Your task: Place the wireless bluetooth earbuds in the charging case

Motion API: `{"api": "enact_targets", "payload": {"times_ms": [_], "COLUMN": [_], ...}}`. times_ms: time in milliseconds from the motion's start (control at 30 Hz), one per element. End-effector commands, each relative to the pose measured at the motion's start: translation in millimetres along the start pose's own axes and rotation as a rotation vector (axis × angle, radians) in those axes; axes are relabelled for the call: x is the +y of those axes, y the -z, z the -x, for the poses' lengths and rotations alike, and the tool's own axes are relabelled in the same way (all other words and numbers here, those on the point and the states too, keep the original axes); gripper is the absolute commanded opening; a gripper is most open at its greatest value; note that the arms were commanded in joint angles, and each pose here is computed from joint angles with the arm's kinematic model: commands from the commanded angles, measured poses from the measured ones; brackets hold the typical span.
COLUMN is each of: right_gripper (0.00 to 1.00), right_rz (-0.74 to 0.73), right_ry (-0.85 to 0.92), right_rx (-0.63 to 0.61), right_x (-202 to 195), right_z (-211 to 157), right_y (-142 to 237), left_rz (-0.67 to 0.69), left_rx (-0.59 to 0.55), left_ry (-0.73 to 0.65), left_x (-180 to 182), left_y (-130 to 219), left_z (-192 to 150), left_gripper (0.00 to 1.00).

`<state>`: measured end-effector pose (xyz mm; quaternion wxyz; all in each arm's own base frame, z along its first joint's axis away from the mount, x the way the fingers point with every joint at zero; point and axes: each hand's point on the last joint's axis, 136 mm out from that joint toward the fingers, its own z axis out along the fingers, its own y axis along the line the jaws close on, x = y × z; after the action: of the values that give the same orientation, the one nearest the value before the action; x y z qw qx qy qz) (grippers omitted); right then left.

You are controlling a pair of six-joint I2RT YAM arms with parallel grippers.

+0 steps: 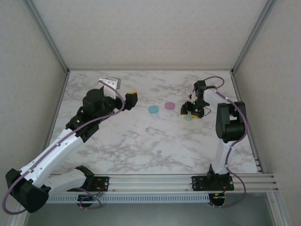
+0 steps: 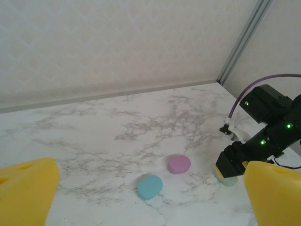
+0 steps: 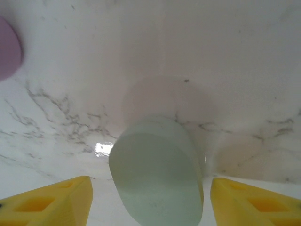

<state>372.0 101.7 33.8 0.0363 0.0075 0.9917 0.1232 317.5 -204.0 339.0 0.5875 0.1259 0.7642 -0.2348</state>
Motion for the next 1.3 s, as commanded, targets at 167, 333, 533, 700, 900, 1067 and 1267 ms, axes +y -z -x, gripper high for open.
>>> {"api": "enact_targets", "payload": {"times_ms": [167, 333, 533, 700, 900, 1067, 1267], "right_gripper": [0.67, 0.61, 0.55, 0.53, 0.53, 0.52, 0.51], "right_rz": [-0.194, -0.206, -0.217, -0.226, -0.227, -0.231, -0.240], "right_ry": [0.086, 0.139, 0.157, 0.164, 0.175, 0.180, 0.179], "right_rx": [-0.093, -0.082, -0.072, -0.065, -0.068, -0.068, -0.057], "right_x": [-11, -5, -4, -4, -3, -3, -6], "right_z": [3, 2, 1, 1, 0, -1, -4], "right_y": [6, 0, -5, -8, -9, -11, -14], "left_rz": [-0.015, -0.016, -0.016, -0.014, -0.016, -0.011, -0.004], "left_rx": [-0.021, -0.020, -0.018, -0.016, -0.017, -0.018, -0.014], "left_ry": [0.020, 0.020, 0.021, 0.022, 0.029, 0.040, 0.040], "left_x": [-3, -3, -4, -3, -3, -3, -1], "left_y": [1, -1, -2, -3, -5, -6, -5], "left_z": [13, 13, 13, 13, 12, 13, 11], "left_gripper": [1.00, 1.00, 1.00, 1.00, 1.00, 1.00, 1.00]}}
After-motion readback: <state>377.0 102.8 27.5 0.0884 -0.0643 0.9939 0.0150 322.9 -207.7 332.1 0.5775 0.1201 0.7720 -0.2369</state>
